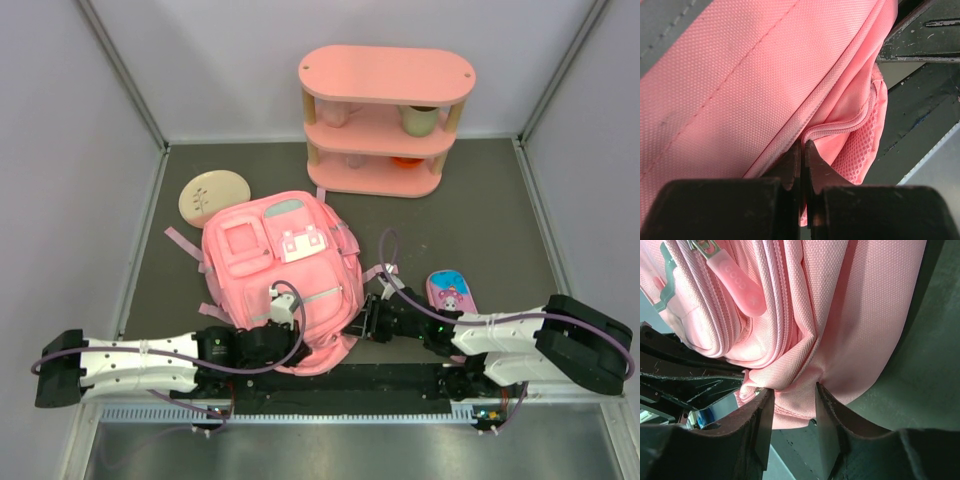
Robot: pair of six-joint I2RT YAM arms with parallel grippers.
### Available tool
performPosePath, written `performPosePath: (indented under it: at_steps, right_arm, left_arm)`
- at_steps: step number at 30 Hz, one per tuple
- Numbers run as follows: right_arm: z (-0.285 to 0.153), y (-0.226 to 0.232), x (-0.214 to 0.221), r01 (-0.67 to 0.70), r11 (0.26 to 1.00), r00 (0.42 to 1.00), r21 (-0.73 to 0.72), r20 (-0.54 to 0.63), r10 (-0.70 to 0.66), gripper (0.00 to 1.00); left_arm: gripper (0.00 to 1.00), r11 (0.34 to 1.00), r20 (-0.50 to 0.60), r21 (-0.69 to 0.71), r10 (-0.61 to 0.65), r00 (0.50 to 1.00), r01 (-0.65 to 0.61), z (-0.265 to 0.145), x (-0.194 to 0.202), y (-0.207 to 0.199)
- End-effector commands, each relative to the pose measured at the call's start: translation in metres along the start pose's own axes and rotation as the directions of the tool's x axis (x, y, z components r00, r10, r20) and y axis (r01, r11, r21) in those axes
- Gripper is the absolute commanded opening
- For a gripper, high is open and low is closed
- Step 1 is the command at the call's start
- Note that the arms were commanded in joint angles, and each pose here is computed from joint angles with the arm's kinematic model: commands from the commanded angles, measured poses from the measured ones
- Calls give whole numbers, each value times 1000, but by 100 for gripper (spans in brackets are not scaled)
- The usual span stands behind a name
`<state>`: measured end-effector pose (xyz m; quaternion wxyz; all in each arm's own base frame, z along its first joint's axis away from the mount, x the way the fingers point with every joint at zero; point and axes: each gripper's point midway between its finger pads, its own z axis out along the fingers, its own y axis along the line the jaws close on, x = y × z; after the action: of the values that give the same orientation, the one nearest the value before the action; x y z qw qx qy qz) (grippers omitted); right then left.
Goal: Pack the student bag
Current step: Zip the student bag at the center of the board.
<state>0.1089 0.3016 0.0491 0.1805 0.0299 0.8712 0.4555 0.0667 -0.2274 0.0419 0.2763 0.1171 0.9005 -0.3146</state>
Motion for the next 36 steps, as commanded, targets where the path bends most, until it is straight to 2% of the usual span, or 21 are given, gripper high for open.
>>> performPosePath:
  at_steps: [1,7,12,17,24,26,30,33,36]
  right_arm:
    - [0,50,-14,1,990,1000,-140,28,3,36]
    - [6,65,-14,-3,978,1000,-206,12,5,32]
    - [11,74,-18,-25,970,999,-243,24,31,37]
    - [8,78,-23,-63,964,996,-258,52,79,34]
    - [11,83,-21,-55,963,997,-263,38,67,0]
    - [10,86,-18,-57,958,998,-282,20,65,1]
    - [7,87,-13,-58,953,998,-298,10,63,18]
    - [9,86,-12,-47,956,999,-291,11,53,25]
    - [14,80,-12,-39,965,999,-258,11,43,26]
  left_arm:
    - [0,1000,-32,-20,8,999,-8,5,12,11]
    - [0,1000,-41,-19,19,999,-20,6,13,9]
    - [0,999,-49,-24,29,998,-30,7,14,9]
    - [0,999,-44,-20,29,999,-30,6,13,8]
    - [0,999,-33,-19,26,999,-26,6,11,8]
    - [0,1000,-27,-18,23,999,-24,6,9,7]
    - [0,999,-14,-23,23,1000,-23,5,6,8]
    - [0,1000,-11,-21,19,1000,-19,5,6,8]
    - [0,1000,-12,-18,21,1000,-21,5,6,7]
